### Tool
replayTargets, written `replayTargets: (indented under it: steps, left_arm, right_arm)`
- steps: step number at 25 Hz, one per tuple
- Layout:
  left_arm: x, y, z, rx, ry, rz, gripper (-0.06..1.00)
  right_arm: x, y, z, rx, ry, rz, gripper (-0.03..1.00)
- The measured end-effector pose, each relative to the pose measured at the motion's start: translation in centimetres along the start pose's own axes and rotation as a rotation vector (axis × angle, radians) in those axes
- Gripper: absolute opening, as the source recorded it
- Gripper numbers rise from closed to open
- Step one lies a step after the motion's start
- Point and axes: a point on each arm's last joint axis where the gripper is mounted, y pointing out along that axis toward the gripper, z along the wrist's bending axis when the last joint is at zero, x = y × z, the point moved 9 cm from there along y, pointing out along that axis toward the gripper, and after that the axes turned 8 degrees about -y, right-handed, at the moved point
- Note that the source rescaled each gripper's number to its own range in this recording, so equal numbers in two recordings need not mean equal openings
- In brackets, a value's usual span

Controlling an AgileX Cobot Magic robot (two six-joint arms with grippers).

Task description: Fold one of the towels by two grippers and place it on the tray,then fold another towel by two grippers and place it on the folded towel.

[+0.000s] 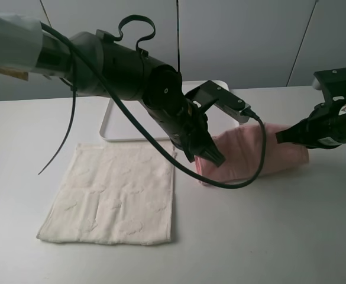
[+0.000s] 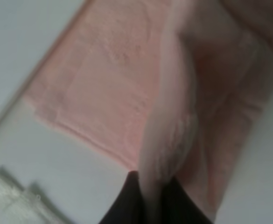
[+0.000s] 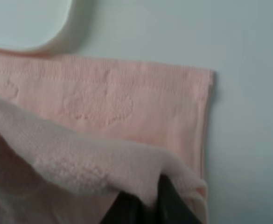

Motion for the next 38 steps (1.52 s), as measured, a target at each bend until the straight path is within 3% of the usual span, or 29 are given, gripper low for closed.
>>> replayTargets:
  steps: [3,5,8,10,19,24,27,31,38]
  left_arm:
    - [0.4,0.0,1.6,0.031,-0.045,-0.017,0.19]
    - [0.5,0.0,2.6,0.044,-0.076,-0.025,0.39]
    - [0.5,-0.1,3.8,0.059,-0.124,-0.023,0.85]
    - [0.4,-0.2,4.1,0.065,-0.136,-0.008,0.97]
    - [2.4,-1.9,3.5,0.033,-0.241,0.044,1.0]
    - [1.5,-0.4,4.2,0.056,-0.339,0.19,1.0]
    - [0.5,0.8,4.4,0.072,-0.373,0.267,1.0]
    - [0.0,1.4,4.2,0.079,-0.46,0.296,1.0]
    - [-0.9,2.3,4.1,0.102,-0.599,0.329,1.0]
  right_arm:
    - [0.1,0.5,0.0,-0.003,0.003,-0.011,0.17]
    - [0.4,0.6,-0.1,-0.006,0.006,-0.026,0.39]
    - [1.0,0.7,-0.2,-0.013,0.007,-0.061,0.7]
    - [1.3,0.6,-0.3,-0.015,0.016,-0.07,0.8]
    - [4.1,-0.9,-0.3,0.035,0.025,0.103,0.83]
    - [6.5,-2.7,-2.1,0.052,0.111,0.152,0.83]
    - [5.9,-2.9,-2.8,0.106,0.164,0.244,0.83]
    - [4.1,-2.1,-2.4,0.156,0.156,0.353,0.94]
    - [3.0,-0.8,-2.1,0.177,0.158,0.408,1.0]
